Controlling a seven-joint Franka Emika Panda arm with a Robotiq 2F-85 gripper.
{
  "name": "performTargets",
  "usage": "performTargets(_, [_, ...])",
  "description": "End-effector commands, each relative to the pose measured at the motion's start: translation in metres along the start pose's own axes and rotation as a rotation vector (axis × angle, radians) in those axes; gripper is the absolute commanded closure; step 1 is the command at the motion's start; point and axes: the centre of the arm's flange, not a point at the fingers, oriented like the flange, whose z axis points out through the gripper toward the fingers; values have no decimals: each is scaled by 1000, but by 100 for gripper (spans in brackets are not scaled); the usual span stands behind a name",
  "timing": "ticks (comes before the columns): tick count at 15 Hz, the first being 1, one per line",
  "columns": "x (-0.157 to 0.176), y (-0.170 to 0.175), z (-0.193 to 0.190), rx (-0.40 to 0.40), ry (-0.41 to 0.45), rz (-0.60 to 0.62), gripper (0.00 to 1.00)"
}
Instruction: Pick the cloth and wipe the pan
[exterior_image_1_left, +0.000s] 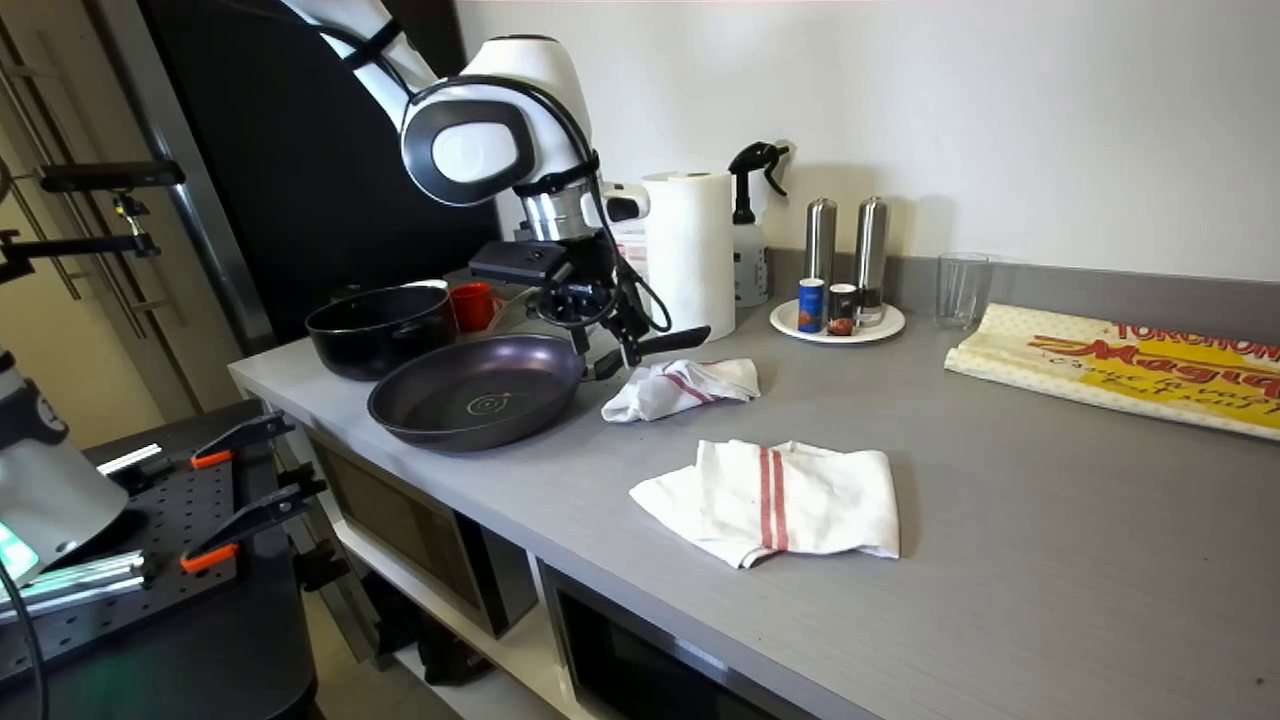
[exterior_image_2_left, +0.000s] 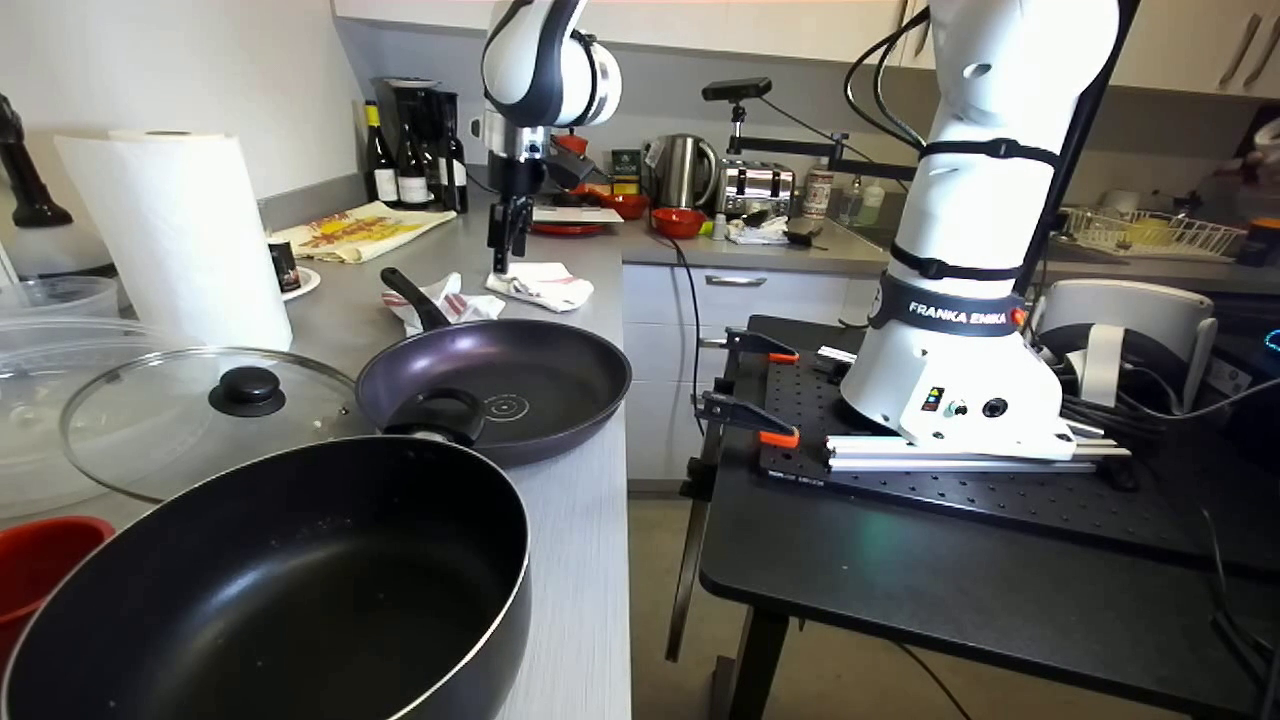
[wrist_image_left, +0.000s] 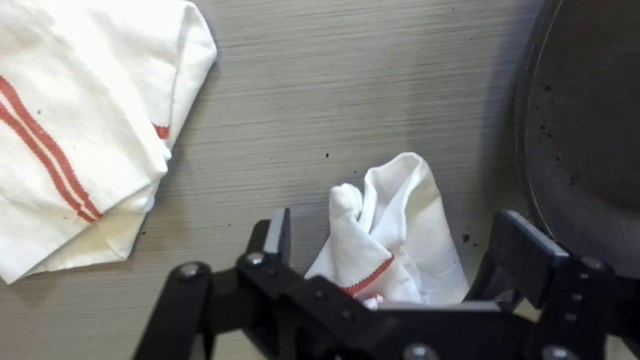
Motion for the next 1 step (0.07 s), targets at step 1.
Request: performTargets(1, [0, 0, 0, 0, 0, 0, 0])
